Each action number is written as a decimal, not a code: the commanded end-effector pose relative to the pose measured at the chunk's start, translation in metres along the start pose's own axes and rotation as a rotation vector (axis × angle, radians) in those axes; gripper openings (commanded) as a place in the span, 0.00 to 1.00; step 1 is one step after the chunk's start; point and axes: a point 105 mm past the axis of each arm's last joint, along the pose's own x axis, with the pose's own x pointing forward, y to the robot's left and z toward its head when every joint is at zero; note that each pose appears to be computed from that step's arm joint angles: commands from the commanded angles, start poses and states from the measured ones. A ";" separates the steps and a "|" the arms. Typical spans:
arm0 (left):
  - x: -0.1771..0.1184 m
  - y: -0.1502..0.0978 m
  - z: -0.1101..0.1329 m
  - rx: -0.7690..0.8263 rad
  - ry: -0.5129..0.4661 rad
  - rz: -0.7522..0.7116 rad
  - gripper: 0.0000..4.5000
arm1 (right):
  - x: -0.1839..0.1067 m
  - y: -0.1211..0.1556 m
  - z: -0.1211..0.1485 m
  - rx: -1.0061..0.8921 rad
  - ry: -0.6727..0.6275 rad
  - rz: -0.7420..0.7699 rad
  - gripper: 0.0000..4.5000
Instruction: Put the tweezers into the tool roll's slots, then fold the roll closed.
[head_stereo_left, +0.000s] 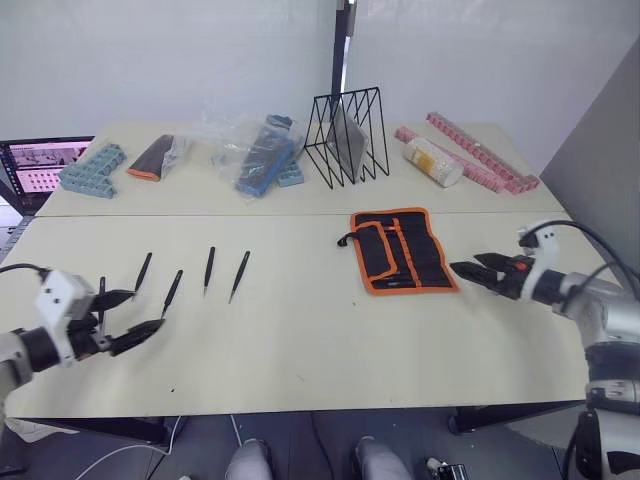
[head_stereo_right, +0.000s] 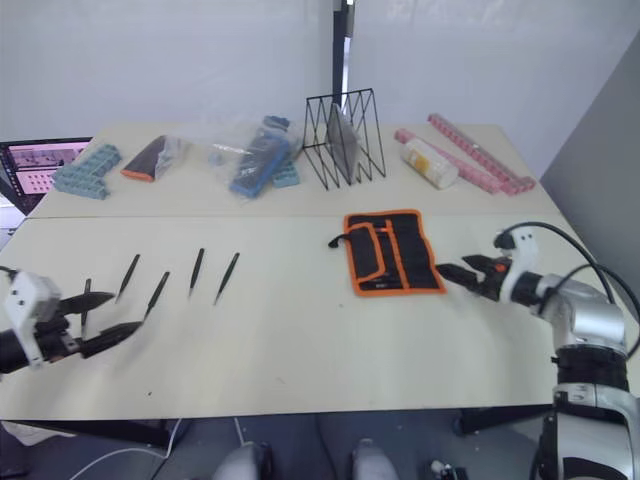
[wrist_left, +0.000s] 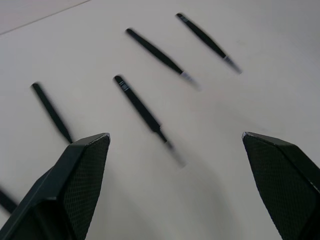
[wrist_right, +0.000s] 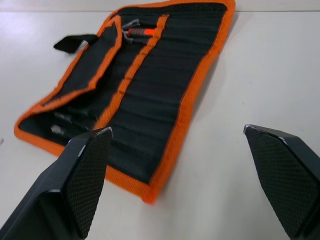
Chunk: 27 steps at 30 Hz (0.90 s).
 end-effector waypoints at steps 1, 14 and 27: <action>0.023 -0.034 0.027 0.021 -0.091 -0.084 1.00 | 0.021 0.024 0.023 0.070 -0.010 0.017 0.99; 0.054 -0.086 0.049 -0.014 -0.170 -0.190 1.00 | 0.060 0.059 0.001 0.180 0.130 0.066 0.99; 0.058 -0.088 0.040 -0.015 -0.147 -0.212 1.00 | 0.075 0.080 0.000 0.324 0.106 0.139 0.21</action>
